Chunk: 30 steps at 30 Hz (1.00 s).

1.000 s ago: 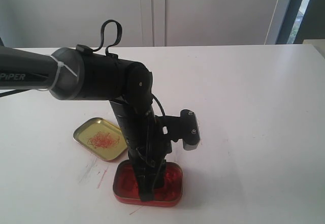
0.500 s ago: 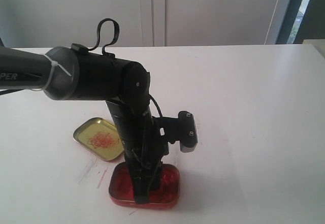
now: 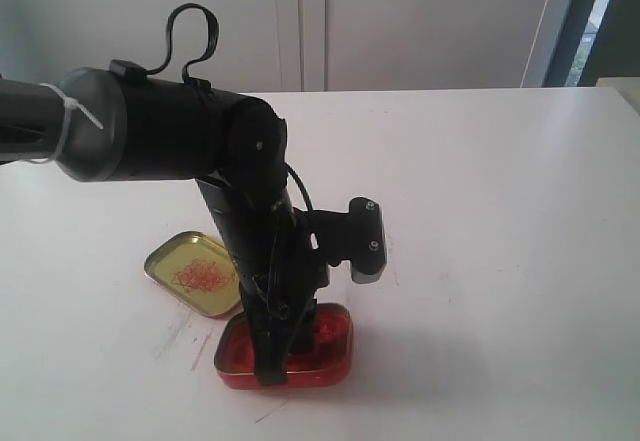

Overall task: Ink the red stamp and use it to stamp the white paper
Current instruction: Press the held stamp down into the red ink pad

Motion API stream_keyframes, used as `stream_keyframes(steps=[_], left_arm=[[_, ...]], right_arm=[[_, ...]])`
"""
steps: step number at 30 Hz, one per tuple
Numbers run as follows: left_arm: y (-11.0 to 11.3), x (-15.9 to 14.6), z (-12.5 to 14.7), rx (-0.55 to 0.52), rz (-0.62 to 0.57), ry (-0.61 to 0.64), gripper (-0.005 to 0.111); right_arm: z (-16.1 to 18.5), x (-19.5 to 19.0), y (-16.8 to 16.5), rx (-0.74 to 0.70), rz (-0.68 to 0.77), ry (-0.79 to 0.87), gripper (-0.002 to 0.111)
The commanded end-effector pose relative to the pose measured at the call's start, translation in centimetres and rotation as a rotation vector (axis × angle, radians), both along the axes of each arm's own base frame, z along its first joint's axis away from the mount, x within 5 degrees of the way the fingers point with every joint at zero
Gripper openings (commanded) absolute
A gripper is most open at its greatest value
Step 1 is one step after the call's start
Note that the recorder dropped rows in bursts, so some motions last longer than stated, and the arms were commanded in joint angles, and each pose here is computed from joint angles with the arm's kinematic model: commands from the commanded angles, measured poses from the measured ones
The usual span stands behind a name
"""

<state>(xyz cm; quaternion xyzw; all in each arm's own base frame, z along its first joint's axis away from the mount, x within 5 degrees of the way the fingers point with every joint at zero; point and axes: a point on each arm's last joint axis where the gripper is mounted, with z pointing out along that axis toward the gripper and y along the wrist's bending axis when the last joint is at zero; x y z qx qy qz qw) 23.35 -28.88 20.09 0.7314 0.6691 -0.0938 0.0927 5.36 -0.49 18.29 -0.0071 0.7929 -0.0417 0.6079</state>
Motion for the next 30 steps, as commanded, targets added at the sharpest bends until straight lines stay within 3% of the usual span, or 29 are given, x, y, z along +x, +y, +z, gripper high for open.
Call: stream_keyframes(steps=[1,23,30], left_arm=[[0.1,-0.4,0.6,-0.005,-0.002,0.008,0.000],[0.1,-0.4,0.6,-0.005,0.019,0.014,0.000],[-0.5,0.1,2.2,-0.028,0.040,0.002,0.000]], right_arm=[[0.0,0.0,0.0,-0.010,0.003,-0.009,0.000],[0.0,0.0,0.0,-0.010,0.003,-0.009,0.000],[0.0,0.0,0.0,-0.010,0.003,-0.009,0.000]])
